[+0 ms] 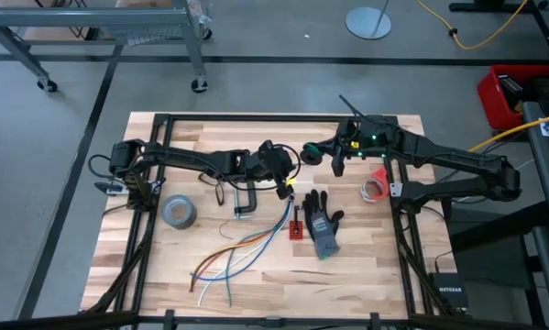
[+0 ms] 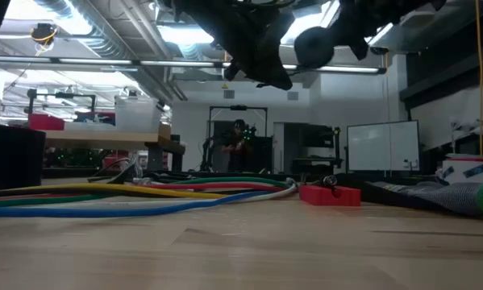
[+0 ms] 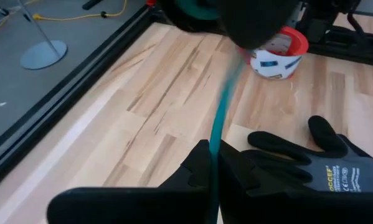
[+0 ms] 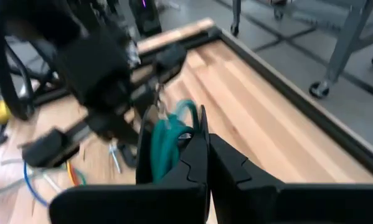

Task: Coil cords
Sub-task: Coil the green wire on the spool

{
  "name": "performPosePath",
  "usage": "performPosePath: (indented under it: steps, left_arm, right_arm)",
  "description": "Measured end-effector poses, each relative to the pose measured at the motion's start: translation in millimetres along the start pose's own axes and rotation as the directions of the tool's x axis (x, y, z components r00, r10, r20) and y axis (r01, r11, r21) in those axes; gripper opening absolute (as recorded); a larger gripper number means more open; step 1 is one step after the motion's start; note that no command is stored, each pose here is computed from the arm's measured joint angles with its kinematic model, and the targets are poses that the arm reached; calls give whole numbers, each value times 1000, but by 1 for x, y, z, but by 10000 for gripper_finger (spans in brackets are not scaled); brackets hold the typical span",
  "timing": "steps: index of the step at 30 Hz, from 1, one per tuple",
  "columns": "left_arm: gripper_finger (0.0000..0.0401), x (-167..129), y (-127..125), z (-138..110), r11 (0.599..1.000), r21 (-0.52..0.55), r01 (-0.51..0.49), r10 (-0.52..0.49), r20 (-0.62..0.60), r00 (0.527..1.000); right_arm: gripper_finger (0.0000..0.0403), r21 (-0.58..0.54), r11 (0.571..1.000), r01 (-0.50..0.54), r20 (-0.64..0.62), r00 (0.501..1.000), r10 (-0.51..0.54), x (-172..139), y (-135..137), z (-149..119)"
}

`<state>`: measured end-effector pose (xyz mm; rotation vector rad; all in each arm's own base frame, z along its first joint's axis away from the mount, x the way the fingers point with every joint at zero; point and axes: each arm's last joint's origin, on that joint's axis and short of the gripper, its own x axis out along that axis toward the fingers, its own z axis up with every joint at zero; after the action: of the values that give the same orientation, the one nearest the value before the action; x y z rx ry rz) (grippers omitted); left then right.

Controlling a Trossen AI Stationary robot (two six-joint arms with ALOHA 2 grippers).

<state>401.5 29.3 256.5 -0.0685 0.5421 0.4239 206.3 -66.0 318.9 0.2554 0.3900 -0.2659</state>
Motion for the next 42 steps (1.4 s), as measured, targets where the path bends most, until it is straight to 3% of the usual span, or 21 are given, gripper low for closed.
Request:
performPosePath:
  steps: [6,11,24,33,42]
  left_arm:
    - [0,-1,0,1,1000,-3,4,-4,6,1000]
    - [0,-1,0,1,1000,1,4,-4,5,1000]
    - [0,-1,1,-4,1000,19,-5,5,-47,999]
    - [0,4,14,3,999,-20,-29,29,7,1000]
    - [0,7,28,17,995,-85,-44,51,86,995]
  right_arm:
    - [1,-11,1000,-23,108,994,24,-1,2,11]
    - [1,-12,1000,-28,109,994,29,-1,2,11]
    - [1,10,1000,11,-111,994,-10,-1,-2,-11]
    - [1,10,999,43,-155,987,-41,3,-3,-15]
    - [1,15,999,51,-236,971,-46,29,-7,-24]
